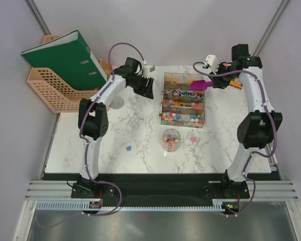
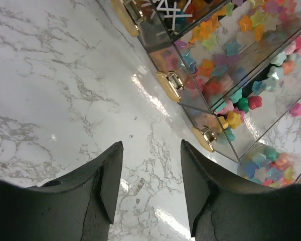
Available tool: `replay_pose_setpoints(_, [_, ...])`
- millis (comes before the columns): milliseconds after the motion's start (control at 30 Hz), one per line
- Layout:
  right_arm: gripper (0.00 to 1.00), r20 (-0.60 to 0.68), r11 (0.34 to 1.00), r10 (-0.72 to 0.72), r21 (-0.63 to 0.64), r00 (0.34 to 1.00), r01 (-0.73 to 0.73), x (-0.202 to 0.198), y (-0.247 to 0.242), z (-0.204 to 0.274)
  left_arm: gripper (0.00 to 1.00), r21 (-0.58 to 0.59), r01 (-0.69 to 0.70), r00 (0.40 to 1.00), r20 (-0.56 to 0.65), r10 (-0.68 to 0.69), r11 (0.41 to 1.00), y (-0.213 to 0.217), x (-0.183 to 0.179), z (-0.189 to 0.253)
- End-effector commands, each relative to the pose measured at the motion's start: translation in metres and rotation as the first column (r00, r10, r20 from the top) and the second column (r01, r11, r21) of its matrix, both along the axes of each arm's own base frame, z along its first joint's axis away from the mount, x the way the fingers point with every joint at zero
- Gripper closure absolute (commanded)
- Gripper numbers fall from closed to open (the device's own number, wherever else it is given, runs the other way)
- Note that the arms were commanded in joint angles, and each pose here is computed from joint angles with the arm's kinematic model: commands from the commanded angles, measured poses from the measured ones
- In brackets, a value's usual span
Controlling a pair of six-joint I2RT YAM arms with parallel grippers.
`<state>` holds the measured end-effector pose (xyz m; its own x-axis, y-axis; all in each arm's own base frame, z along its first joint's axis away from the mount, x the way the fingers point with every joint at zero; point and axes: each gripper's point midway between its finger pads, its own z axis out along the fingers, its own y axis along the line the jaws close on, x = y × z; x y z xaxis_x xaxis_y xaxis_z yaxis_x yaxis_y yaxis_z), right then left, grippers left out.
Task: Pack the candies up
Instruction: Scoop the fake candies from the storage box.
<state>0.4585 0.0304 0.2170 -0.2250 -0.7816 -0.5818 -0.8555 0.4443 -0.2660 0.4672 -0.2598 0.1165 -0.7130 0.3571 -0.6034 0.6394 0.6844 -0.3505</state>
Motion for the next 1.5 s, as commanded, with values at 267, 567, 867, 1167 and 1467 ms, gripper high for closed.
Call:
replay_pose_setpoints(267, [1.0, 0.047, 0.998, -0.061, 0.024, 0.997, 0.059, -0.009, -0.006, 0.024, 0.47, 0.11, 0.082, 0.994, 0.057, -0.088, 0.991, -0.062, 0.001, -0.029])
replay_pose_setpoints(567, [1.0, 0.027, 0.996, -0.078, 0.055, 0.997, 0.076, -0.04, -0.001, 0.02, 0.52, 0.151, 0.05, 0.997, 0.055, -0.059, 0.987, -0.063, 0.007, -0.048])
replay_pose_setpoints(867, [1.0, 0.063, 0.998, -0.059, 0.006, 0.996, 0.058, -0.047, -0.006, 0.025, 0.78, 0.19, 0.079, 0.994, 0.054, -0.091, 0.979, -0.088, -0.005, -0.066])
replay_pose_setpoints(1167, [1.0, 0.09, 0.989, 0.039, -0.149, 0.995, -0.025, -0.034, -0.025, 0.036, 0.86, 0.226, 0.064, 0.997, 0.021, -0.07, 0.972, -0.078, -0.025, -0.066])
replay_pose_setpoints(1467, [1.0, -0.022, 0.963, 0.14, -0.231, 0.99, -0.141, -0.04, -0.029, 0.023, 0.89, 0.247, 0.082, 0.997, -0.018, -0.08, 0.966, -0.073, -0.052, -0.067])
